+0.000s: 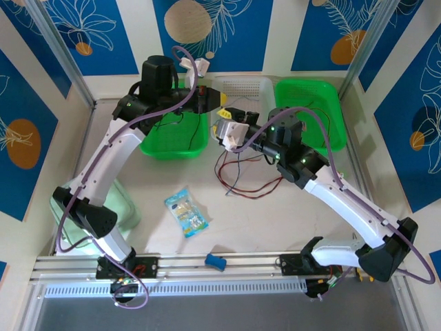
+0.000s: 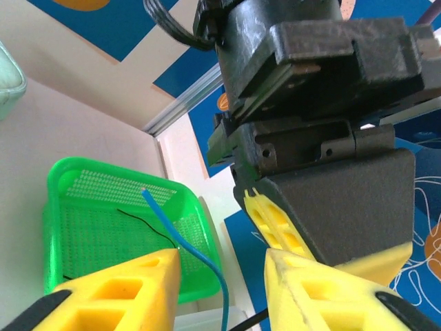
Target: Untangle the cables
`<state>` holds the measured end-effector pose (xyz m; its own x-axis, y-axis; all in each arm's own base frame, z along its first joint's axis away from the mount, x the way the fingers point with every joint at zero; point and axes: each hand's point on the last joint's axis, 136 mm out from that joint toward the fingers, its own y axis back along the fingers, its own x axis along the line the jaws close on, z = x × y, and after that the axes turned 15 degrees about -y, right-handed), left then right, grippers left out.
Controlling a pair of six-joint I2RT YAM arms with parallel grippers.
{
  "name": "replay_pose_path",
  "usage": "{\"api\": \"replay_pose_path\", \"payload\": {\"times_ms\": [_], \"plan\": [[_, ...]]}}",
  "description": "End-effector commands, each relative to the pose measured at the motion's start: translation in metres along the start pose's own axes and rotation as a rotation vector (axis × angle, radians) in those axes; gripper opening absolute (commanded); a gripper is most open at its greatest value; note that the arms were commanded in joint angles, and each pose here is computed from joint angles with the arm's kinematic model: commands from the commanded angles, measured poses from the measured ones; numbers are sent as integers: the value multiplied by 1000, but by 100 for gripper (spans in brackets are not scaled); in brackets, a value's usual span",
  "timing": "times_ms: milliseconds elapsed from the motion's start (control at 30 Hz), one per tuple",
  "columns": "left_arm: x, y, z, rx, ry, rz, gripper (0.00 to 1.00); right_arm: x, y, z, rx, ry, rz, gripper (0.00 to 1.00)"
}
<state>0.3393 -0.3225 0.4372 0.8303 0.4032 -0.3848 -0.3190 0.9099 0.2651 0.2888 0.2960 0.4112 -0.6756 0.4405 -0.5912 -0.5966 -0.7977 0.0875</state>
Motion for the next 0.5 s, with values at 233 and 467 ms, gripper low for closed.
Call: {"api": "replay_pose_path", "payload": {"times_ms": [233, 467], "plan": [[-20, 14, 11, -27, -8, -18, 0, -15, -2, 5, -14, -17, -20, 18], [-21, 17, 14, -36, -20, -8, 0, -19, 5, 10, -19, -25, -35, 0]]}}
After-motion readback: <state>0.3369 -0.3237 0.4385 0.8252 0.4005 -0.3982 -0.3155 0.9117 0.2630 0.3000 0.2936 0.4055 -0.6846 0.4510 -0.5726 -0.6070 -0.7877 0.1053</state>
